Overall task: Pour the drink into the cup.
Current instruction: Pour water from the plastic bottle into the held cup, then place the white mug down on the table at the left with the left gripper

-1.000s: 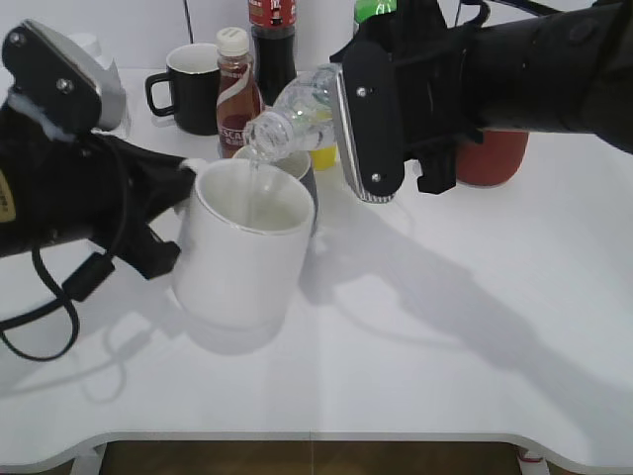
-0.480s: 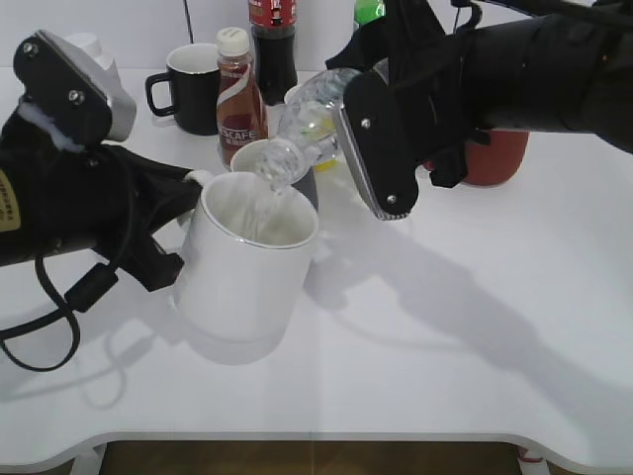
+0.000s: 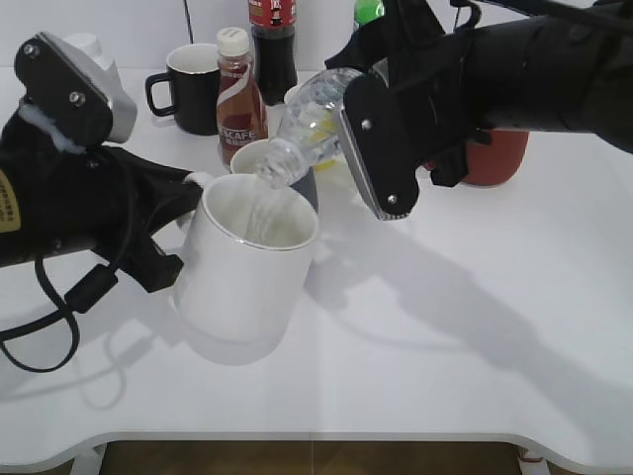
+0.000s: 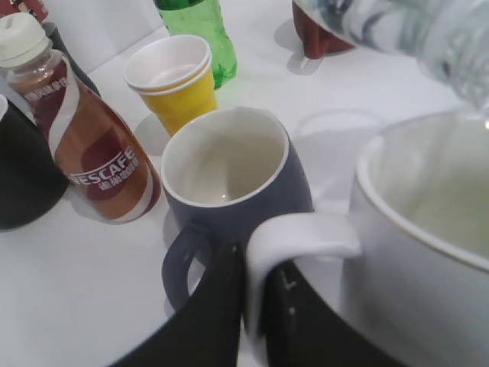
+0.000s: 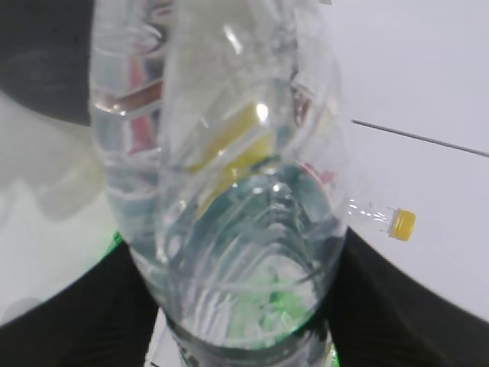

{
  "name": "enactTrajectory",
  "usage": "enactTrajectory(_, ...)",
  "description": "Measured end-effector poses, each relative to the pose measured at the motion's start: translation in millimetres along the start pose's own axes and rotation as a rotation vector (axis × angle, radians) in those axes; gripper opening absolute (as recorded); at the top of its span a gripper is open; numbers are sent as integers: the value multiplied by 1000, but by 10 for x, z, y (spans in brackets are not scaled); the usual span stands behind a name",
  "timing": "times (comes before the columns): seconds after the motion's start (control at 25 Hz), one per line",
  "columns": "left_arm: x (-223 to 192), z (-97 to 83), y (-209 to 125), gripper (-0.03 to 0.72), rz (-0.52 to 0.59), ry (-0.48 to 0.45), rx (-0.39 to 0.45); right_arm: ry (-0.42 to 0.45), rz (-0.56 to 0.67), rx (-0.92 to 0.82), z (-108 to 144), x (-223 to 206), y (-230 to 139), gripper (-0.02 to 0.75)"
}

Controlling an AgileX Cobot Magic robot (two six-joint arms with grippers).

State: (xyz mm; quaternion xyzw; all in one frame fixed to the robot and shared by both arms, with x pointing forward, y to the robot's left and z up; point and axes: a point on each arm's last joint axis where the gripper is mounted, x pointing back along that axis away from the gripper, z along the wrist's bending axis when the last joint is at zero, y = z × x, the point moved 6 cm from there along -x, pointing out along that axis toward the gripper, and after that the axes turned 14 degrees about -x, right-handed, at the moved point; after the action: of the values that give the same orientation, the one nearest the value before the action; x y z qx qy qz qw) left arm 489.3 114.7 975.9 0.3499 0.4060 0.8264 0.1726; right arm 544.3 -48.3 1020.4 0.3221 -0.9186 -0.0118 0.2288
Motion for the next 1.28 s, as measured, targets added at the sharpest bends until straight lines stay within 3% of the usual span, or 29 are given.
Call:
enactTrajectory(0.36, 10, 110, 75, 43, -67, 43, 17, -25, 26, -564, -33, 1, -45, 449)
enactTrajectory(0.6, 64, 431, 96, 43, -147, 161, 85, -46, 29, -1076, -38, 1, -74, 449)
enactTrajectory(0.84, 149, 897, -74, 43, -178, 335, 187, -190, -1, -1481, -18, 38, -387, 449)
enactTrajectory(1.0, 147, 1213, -350, 43, -170, 450, 242, -247, 5, -1645, 178, 119, -743, 449)
enactTrajectory(1.08, 104, 1309, -502, 43, -162, 486, 262, -256, -50, -1689, 242, 186, -889, 449)
enactTrajectory(1.2, 2, 1368, -712, 43, -148, 508, 285, -231, -132, -1737, 330, 243, -1040, 449)
enactTrajectory(1.28, -77, 1365, -818, 43, -145, 509, 294, -218, -110, -1742, 406, 235, -1121, 449)
